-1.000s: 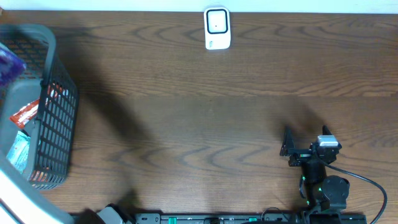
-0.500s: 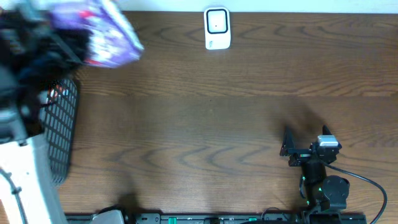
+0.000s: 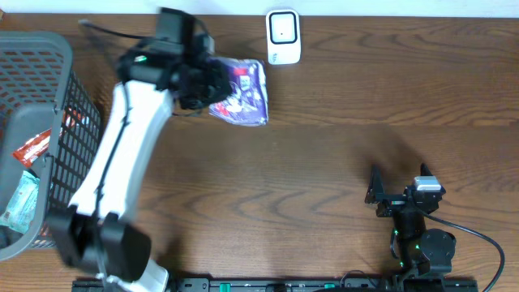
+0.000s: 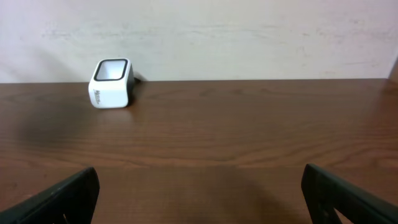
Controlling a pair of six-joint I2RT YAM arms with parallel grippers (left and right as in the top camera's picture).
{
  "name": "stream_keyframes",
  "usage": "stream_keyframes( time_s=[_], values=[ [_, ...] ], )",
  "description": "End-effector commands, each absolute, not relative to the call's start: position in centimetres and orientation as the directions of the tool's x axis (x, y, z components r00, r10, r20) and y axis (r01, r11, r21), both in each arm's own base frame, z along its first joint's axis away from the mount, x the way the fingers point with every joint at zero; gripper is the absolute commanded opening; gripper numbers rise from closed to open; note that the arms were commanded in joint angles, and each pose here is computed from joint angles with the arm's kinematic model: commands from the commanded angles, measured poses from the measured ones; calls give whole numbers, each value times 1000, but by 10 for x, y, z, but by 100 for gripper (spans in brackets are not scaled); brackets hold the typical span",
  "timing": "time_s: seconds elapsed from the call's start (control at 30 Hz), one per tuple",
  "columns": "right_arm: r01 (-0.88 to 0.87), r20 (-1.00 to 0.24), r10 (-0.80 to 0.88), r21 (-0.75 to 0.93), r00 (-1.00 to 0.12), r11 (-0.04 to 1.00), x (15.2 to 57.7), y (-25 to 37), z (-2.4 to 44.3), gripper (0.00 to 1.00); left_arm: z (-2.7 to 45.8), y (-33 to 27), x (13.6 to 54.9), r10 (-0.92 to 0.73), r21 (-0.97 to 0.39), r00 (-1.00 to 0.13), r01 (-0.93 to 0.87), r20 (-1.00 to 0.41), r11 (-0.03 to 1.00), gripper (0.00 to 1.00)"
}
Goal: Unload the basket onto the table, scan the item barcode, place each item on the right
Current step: 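Lift the purple box out and place it on the table centre, then reach the left gripper into the basket and grasp the red bar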
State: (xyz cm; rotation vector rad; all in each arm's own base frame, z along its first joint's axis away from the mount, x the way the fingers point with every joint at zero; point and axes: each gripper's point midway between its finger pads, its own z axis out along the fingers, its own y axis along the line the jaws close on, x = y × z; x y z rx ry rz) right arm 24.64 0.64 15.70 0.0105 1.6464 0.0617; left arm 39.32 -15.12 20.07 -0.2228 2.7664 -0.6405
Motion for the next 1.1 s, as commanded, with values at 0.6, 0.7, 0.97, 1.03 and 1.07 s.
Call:
stream_keyframes(
  time_s=[0.6,0.7,0.97,1.03,1.07],
  values=[
    [-24,-996,55,57,-77,998,246,5,156,99,173,-104,415,-220,-343,-946,-130,-237,930,99],
    [-24,-996,55,57,-77,998,246,5,156,99,212,-79,414,-277,-367,-904,-148,-326,918,98],
    [-24,-996,55,57,-77,998,246,5,156,99,340,-14,391,-403,-426,-661,-138,-633,894,98],
    [-24,-996,55,57,-77,998,246,5,156,99,367,-3,382,-417,-430,-590,-127,-692,894,98],
    [-24,-996,55,57,-77,998,246,5,156,99,381,4,376,-424,-429,-548,-127,-721,894,98]
  ],
)
